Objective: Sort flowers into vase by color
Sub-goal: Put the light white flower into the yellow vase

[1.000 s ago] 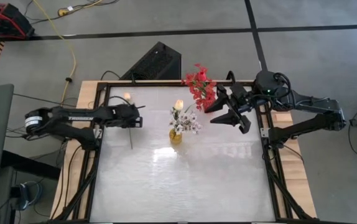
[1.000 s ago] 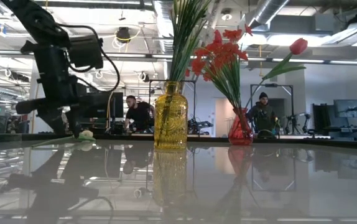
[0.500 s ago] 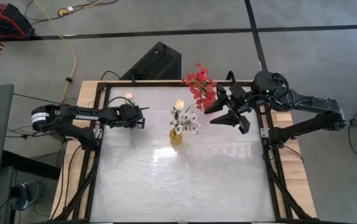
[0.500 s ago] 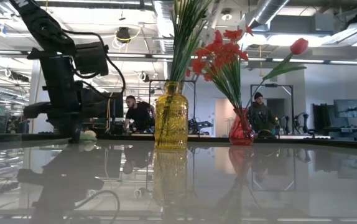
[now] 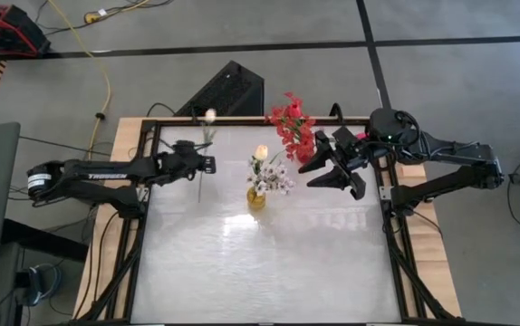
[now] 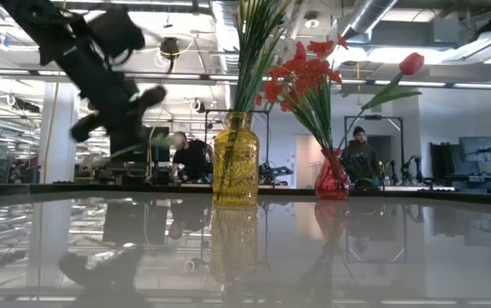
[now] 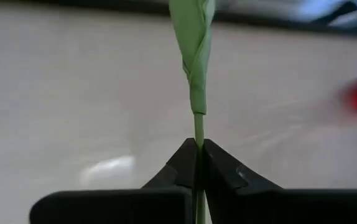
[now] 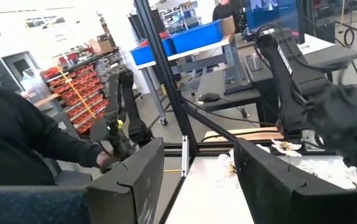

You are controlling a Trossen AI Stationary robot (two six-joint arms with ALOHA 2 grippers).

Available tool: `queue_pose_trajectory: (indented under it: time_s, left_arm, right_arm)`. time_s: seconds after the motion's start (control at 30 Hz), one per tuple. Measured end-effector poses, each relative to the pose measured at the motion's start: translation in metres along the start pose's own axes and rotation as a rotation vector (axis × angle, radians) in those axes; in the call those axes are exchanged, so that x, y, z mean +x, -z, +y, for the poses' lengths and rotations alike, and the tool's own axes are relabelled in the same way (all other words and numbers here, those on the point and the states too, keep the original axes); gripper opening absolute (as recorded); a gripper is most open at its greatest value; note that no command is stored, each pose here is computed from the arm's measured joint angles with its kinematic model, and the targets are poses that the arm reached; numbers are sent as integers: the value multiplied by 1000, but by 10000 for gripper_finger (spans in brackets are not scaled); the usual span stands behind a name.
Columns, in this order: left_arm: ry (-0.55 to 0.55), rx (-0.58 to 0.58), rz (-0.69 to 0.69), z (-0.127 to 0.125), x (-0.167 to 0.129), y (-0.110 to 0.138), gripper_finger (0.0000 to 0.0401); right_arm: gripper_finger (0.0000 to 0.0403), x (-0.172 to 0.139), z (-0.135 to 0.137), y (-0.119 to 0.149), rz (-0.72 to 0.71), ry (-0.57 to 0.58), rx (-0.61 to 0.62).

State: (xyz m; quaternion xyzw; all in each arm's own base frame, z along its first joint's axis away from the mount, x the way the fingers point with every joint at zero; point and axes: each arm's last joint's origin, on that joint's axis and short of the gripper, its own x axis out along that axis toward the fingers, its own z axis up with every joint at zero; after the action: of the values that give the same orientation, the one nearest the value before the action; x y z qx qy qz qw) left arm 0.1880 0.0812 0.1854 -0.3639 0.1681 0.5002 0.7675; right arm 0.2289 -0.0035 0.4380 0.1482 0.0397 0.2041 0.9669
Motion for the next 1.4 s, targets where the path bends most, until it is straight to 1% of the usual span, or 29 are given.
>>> queue_pose_trajectory:
  time_s: [0.1,0.23,0.4,0.63,0.8,1.03,1.1,1.27,1.4]
  left_arm:
    - [176,43,-80,-15,-11,-10,1]
    - [390,122,-149,-32,-23,-18,1]
    - [609,139,-225,-48,-35,-25,1]
    - [888,174,-390,-66,-58,-35,0]
    - [1103,219,-486,-78,-75,-34,0]
    - [1282,267,-639,-92,-89,-23,0]
    - [1318,283,-680,-97,-90,-17,0]
    - [1347,323,-741,-108,-82,1,0]
    - [1347,365,-775,-124,-74,11,0]
  right_arm:
    - [221,1,1,0,-4,14,0]
    - [221,2,3,1,-13,42,-1]
    - [221,5,3,2,-10,51,2]
    - [221,16,5,8,7,62,9]
    - [221,23,4,12,27,57,16]
    - [221,20,5,10,19,55,12]
    - [221,17,7,9,12,53,9]
    - [221,14,9,7,1,49,6]
    - [221,13,12,7,-2,42,48]
